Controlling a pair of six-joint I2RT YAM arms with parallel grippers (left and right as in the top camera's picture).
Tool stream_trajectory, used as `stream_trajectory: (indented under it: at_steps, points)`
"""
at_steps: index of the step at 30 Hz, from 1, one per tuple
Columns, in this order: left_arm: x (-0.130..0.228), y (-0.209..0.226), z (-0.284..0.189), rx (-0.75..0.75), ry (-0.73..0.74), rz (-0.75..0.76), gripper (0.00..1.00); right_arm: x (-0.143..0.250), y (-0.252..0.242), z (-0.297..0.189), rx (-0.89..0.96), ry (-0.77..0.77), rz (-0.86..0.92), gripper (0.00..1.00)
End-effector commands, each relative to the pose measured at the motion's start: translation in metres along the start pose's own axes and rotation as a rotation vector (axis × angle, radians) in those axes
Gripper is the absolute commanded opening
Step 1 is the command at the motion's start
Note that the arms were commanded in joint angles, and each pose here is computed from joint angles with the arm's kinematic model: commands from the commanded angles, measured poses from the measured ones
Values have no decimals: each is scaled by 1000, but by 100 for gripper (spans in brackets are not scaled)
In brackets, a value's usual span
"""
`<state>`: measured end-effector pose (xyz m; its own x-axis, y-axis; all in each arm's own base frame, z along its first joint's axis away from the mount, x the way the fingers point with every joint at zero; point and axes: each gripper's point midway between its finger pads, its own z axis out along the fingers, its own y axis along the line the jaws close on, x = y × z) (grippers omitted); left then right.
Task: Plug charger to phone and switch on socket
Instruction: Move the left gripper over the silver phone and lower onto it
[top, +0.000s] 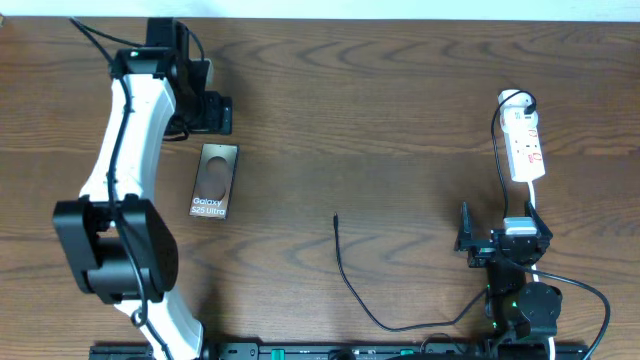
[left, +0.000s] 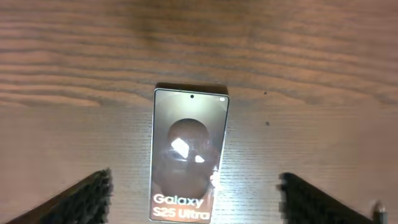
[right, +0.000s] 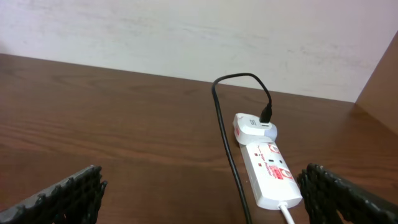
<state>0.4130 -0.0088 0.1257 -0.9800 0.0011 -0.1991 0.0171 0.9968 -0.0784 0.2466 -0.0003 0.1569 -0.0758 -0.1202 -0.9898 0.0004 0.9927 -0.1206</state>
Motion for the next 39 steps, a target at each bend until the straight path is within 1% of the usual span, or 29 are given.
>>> stream_trajectory:
  at_steps: [1,2,3,4,5,15,29,39]
  points:
    - [-4,0,-1,10,-4,7,55,2,-3,0,15,5,14,99]
    - [-3,0,0,10,0,7,53,2,-3,0,15,6,14,99]
    - [-3,0,1,10,0,7,56,2,-3,0,15,5,14,99]
    - [-3,0,1,10,0,7,88,2,-3,0,15,6,14,99]
    - [-3,0,1,10,0,7,99,2,-3,0,15,5,14,99]
    - [2,0,3,11,17,5,99,2,-3,0,15,5,14,99]
    - [65,3,53,15,204,-12,99,2,-3,0,15,5,14,99]
    - [86,5,74,14,243,-14,99,2,-3,0,15,5,14,99]
